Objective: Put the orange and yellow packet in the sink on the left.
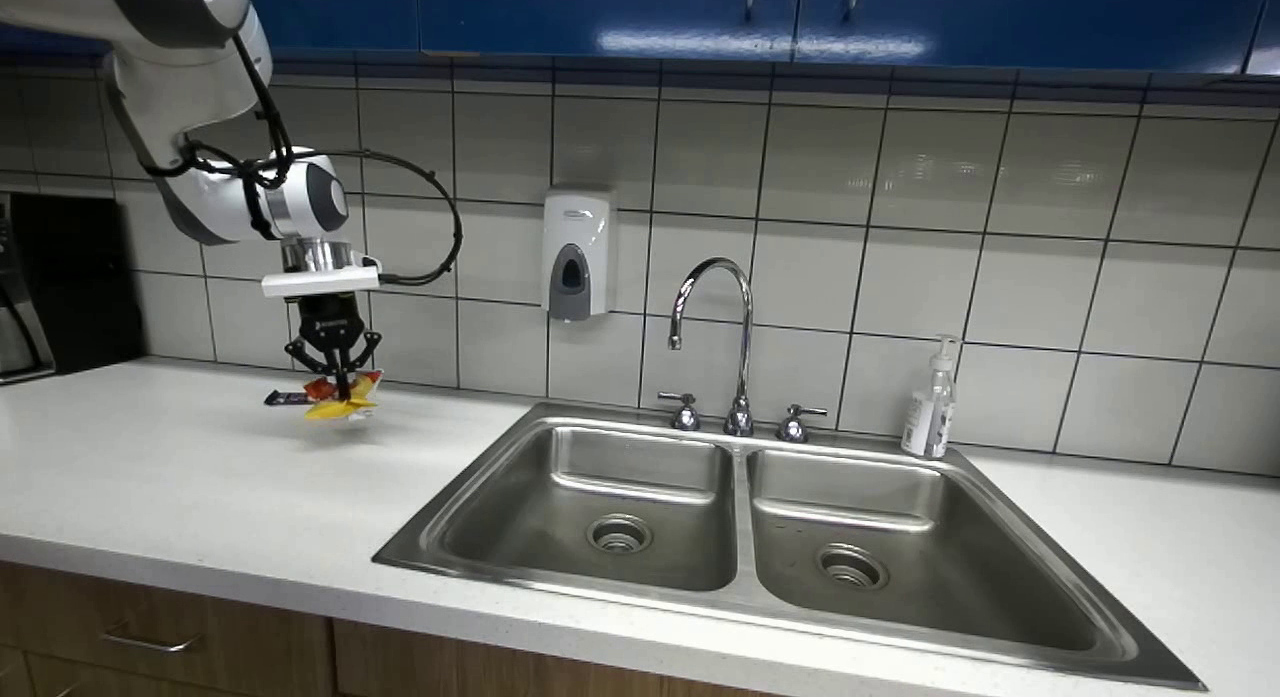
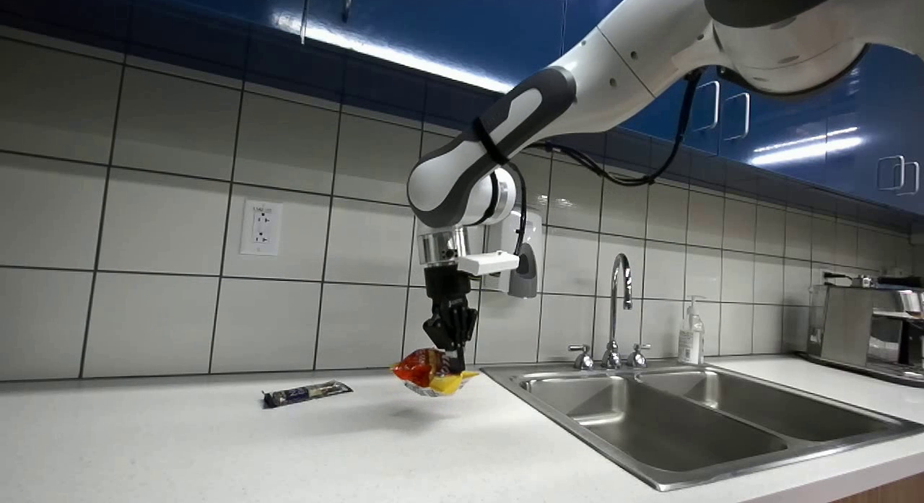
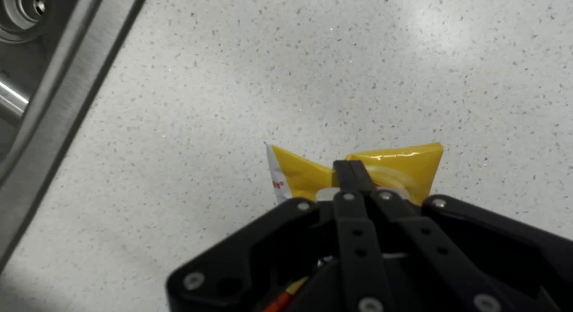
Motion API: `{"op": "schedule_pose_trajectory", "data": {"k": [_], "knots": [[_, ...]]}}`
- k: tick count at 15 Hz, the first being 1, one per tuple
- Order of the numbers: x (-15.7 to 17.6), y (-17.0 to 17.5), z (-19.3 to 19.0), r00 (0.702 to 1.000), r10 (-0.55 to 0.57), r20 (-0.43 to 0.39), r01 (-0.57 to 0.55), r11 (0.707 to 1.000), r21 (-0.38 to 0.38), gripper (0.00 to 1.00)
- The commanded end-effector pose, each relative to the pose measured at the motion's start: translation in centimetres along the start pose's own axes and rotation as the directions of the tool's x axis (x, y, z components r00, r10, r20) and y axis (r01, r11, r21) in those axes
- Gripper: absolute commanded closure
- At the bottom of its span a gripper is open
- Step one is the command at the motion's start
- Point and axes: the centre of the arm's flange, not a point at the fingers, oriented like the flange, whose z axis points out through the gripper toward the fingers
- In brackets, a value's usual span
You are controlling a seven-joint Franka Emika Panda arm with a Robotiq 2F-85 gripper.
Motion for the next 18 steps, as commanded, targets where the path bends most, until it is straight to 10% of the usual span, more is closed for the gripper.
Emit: {"op": "schedule_pose_trajectory", "data": {"k": [1, 18], "knots": [[-2.4, 0.8, -2.5, 1.000, -0.007, -0.003, 0.007, 1.000, -0.009, 1.00], [-12.9, 9.9, -5.6, 0.986, 0.169, -0.004, -0.169, 0.986, -0.010, 1.00]]}}
